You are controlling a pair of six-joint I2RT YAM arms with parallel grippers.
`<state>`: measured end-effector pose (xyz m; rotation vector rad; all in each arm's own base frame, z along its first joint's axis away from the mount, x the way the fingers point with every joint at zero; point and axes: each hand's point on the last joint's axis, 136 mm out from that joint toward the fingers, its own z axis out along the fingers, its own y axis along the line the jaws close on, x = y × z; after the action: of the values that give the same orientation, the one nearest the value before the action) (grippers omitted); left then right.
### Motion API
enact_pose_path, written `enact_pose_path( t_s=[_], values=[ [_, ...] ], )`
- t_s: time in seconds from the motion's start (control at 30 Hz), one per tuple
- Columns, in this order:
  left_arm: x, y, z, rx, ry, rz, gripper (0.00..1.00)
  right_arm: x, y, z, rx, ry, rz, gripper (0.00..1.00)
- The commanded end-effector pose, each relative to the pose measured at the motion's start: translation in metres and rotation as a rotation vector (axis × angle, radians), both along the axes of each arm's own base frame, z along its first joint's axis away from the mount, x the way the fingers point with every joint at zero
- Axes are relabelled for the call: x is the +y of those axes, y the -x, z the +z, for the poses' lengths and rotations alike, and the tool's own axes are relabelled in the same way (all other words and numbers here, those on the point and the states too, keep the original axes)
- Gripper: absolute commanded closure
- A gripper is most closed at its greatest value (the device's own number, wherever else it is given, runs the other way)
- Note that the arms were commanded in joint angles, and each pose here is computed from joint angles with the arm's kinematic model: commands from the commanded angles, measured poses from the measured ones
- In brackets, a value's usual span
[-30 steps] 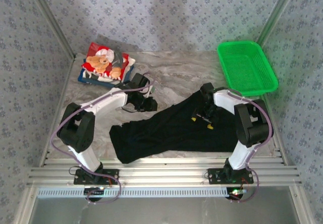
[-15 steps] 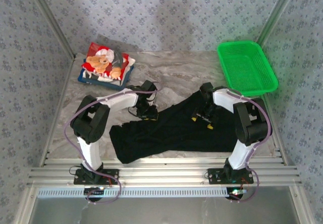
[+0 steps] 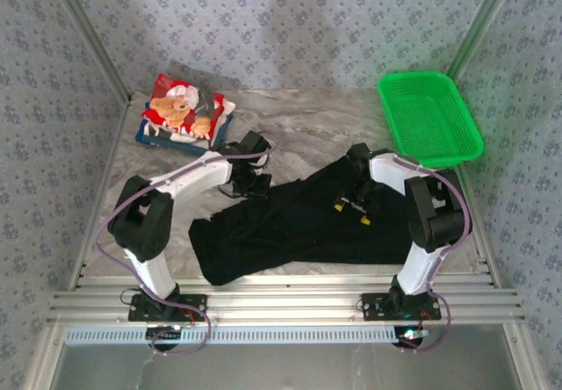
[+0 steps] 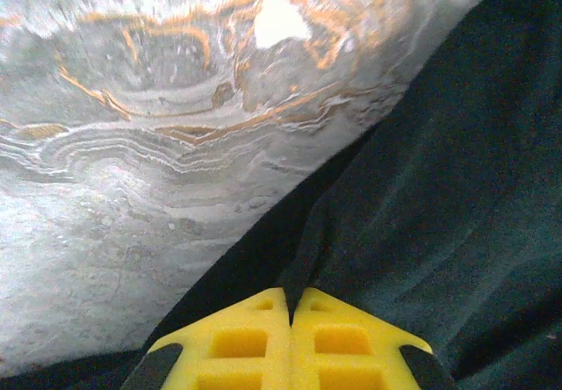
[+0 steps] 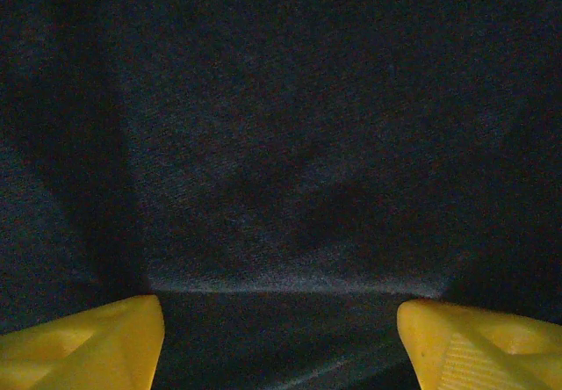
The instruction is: Fold and stack the t-shirts
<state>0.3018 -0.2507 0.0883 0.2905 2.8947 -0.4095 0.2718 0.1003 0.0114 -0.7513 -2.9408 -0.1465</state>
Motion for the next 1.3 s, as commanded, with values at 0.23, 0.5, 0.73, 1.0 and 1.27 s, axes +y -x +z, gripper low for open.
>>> enact_pose_path(
  t_s=[0.23,0.5,0.73,1.0,1.27],
  values=[
    [0.013,-0.013,0.037,-0.099,-0.007,0.018,0.97,-0.007,0.011,-0.037,0.068,0.072,0.007,0.27],
    [0.013,-0.002,0.046,-0.11,0.042,0.001,0.87,-0.006,0.012,-0.037,0.075,0.068,0.01,0.27],
    [0.029,0.012,0.04,-0.094,0.071,0.08,0.79,-0.005,0.013,-0.039,0.082,0.062,0.012,0.27],
    [0.065,0.014,0.009,0.022,0.269,0.366,0.49,-0.004,0.012,-0.039,0.082,0.059,0.017,0.27],
    [0.056,0.007,-0.019,0.096,0.481,0.505,0.47,-0.003,0.011,-0.037,0.082,0.057,0.027,0.27]
  ],
)
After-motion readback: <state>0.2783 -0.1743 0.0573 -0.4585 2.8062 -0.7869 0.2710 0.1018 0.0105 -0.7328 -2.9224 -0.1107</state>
